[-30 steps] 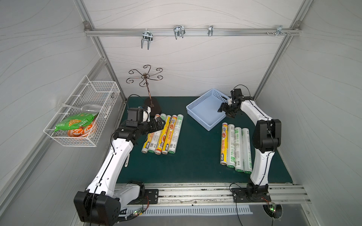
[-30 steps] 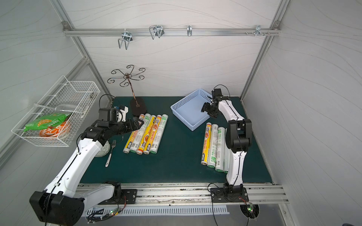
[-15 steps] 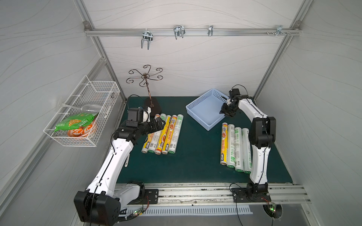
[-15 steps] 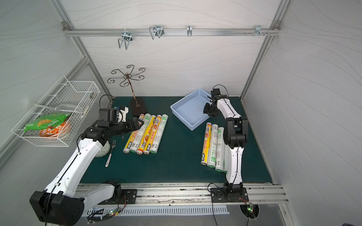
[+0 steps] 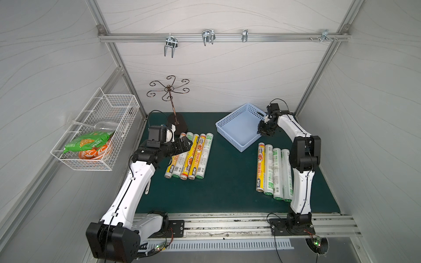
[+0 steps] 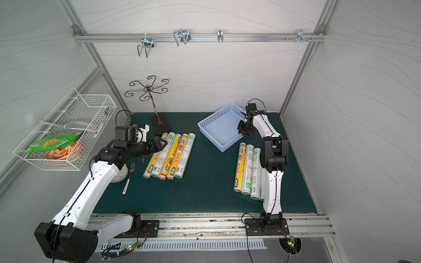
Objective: Put the plastic wrap into the basket
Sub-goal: Move the basket to the center of the board.
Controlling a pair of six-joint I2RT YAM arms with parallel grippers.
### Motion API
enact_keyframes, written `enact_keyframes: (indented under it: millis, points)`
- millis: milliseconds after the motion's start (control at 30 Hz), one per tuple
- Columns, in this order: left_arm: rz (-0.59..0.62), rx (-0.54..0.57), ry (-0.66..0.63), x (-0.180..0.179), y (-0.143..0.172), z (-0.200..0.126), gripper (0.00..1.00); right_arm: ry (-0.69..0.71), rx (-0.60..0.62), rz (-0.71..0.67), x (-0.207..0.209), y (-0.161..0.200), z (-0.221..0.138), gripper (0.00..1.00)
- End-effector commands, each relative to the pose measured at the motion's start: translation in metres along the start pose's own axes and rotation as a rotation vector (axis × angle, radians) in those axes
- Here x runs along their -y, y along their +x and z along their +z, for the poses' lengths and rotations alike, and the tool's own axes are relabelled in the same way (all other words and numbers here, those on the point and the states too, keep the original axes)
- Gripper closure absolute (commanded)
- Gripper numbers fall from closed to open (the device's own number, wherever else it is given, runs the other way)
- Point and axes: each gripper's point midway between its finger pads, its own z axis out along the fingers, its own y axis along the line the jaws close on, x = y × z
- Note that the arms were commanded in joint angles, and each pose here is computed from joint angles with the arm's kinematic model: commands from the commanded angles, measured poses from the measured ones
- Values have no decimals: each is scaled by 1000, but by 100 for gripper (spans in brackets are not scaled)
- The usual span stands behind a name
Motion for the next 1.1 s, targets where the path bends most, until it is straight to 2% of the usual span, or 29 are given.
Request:
enact_keyframes:
  millis: [0, 233, 800, 1067]
  points:
    - [18, 48, 39, 9, -10, -5, 10, 3, -18, -15, 1, 1, 2, 75]
    - [16, 42, 38, 8, -8, -5, 10, 6, -30, -22, 2, 3, 6, 85]
    - [8, 21, 60, 10, -4, 2, 10, -39, -58, -76, -13, 40, -18, 85]
    - [-2, 2, 76, 11, 0, 5, 10, -32, -99, -101, -11, 65, -15, 90]
